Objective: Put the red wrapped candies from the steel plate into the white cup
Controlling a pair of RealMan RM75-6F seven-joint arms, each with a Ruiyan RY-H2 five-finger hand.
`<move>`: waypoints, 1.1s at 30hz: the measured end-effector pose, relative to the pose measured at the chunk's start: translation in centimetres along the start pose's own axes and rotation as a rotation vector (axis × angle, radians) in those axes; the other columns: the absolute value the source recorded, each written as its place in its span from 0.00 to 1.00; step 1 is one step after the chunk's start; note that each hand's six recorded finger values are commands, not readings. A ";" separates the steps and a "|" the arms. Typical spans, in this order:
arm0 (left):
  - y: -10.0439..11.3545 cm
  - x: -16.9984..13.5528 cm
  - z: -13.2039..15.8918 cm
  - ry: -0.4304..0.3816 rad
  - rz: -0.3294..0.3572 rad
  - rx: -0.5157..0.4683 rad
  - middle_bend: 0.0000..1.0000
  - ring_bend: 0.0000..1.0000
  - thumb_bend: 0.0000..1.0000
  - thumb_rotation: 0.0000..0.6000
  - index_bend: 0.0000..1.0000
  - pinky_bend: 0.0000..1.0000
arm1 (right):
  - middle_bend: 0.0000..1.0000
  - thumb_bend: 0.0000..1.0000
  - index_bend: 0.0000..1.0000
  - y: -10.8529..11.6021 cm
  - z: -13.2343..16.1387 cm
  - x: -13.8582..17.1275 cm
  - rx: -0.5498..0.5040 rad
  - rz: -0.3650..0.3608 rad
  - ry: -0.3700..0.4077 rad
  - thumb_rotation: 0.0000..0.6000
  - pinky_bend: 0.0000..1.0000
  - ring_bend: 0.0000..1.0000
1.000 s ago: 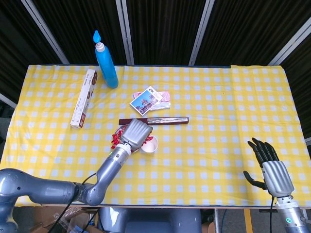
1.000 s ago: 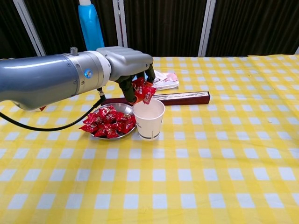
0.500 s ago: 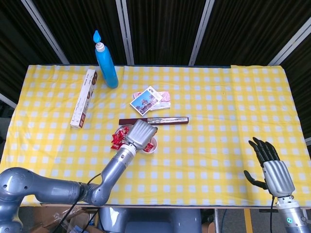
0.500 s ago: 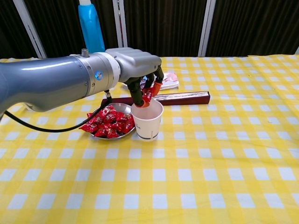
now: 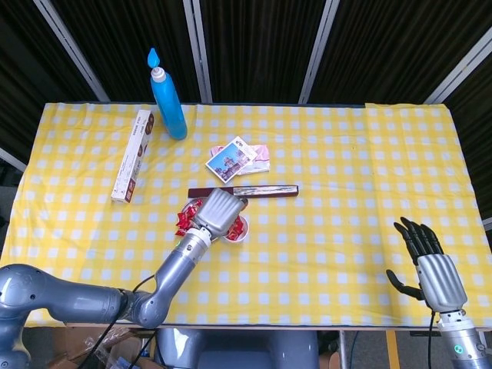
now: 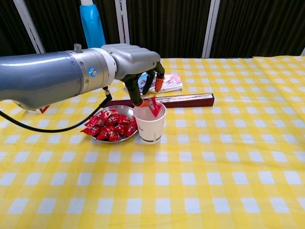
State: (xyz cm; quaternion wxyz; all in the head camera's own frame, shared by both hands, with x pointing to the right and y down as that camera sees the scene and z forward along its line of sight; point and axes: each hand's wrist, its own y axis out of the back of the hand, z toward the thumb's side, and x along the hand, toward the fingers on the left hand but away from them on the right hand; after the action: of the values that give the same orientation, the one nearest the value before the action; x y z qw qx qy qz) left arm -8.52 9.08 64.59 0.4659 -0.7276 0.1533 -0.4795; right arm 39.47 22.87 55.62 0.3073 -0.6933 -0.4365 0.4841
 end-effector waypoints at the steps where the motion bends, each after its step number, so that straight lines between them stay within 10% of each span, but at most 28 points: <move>1: 0.0 -0.1 -0.3 0.005 -0.003 0.002 0.44 0.88 0.31 1.00 0.36 0.97 | 0.00 0.39 0.00 0.0 0.0 0.0 0.000 0.000 0.001 1.00 0.00 0.00; 15: -0.5 -1.5 -4.1 0.077 -0.027 0.003 0.30 0.88 0.20 1.00 0.26 0.97 | 0.00 0.39 0.00 0.1 0.0 0.1 -0.002 -0.003 -0.001 1.00 0.00 0.00; 33: -6.8 -3.7 -9.6 0.200 -0.239 0.079 0.32 0.88 0.18 1.00 0.31 0.97 | 0.00 0.39 0.00 -0.1 0.0 0.0 0.004 0.002 -0.003 1.00 0.00 0.00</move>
State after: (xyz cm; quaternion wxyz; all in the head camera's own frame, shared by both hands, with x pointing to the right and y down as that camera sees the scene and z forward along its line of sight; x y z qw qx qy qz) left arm -19.96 9.96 69.20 0.4165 -0.6703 0.0924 -0.6072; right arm 39.48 22.90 55.68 0.3077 -0.6924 -0.4354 0.4862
